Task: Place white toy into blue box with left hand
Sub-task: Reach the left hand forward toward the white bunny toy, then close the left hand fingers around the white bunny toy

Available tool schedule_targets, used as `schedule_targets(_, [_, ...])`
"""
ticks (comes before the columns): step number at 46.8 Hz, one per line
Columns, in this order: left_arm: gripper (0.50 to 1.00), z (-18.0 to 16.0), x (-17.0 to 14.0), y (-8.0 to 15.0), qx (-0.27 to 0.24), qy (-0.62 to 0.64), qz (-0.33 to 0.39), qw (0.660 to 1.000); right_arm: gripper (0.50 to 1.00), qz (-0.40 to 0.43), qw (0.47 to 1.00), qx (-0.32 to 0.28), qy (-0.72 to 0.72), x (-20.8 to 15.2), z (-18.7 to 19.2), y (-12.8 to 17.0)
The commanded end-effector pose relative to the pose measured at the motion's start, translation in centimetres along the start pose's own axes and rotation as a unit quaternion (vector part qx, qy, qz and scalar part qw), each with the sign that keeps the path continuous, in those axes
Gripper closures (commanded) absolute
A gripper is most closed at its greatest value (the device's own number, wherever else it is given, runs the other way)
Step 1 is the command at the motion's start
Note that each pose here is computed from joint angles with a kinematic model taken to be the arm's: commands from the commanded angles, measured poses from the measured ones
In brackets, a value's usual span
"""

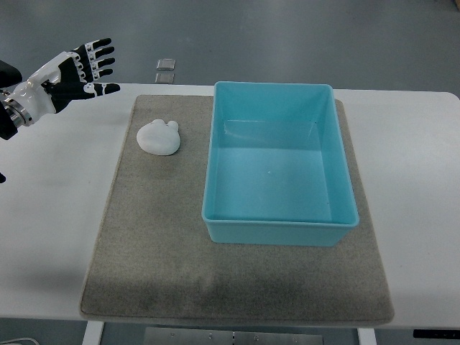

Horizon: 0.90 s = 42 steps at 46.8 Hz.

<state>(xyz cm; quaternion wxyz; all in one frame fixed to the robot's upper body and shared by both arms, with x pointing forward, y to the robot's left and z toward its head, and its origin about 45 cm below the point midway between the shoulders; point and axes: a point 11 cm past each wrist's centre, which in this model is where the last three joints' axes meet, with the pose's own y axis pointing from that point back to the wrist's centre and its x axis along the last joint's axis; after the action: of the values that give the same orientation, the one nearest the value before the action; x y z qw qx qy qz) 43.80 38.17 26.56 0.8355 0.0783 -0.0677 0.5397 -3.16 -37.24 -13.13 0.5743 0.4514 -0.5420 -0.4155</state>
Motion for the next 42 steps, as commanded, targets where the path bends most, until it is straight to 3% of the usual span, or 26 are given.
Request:
schedule_targets(1, [0.506, 0.4, -0.7, -0.3, 0.002, -0.041, -0.010, 0.999, 0.564, 0.000, 1.000, 0.000, 0.000, 0.0, 0.0, 0.0])
schedule_targets(8, [0.514, 2.0, -1.7, -0.8, -0.012, -0.067, -0.037, 0.997, 0.564, 0.000, 1.000, 0.000, 0.000, 0.0, 0.0, 0.0])
schedule_targets(15, [0.566, 2.7, -3.3, -1.3, -0.018, -0.096, -0.068, 0.993, 0.564, 0.000, 1.000, 0.000, 0.000, 0.0, 0.0, 0.0])
schedule_targets(27, [0.566, 2.1, -5.0, -1.3, 0.002, -0.208, -0.119, 0.971, 0.564, 0.000, 1.000, 0.000, 0.000, 0.0, 0.0, 0.0])
schedule_targets(42, [0.581, 0.7, -7.2, -1.0, -0.008, -0.422, -0.172, 0.890, 0.564, 0.000, 1.000, 0.000, 0.000, 0.0, 0.0, 0.0])
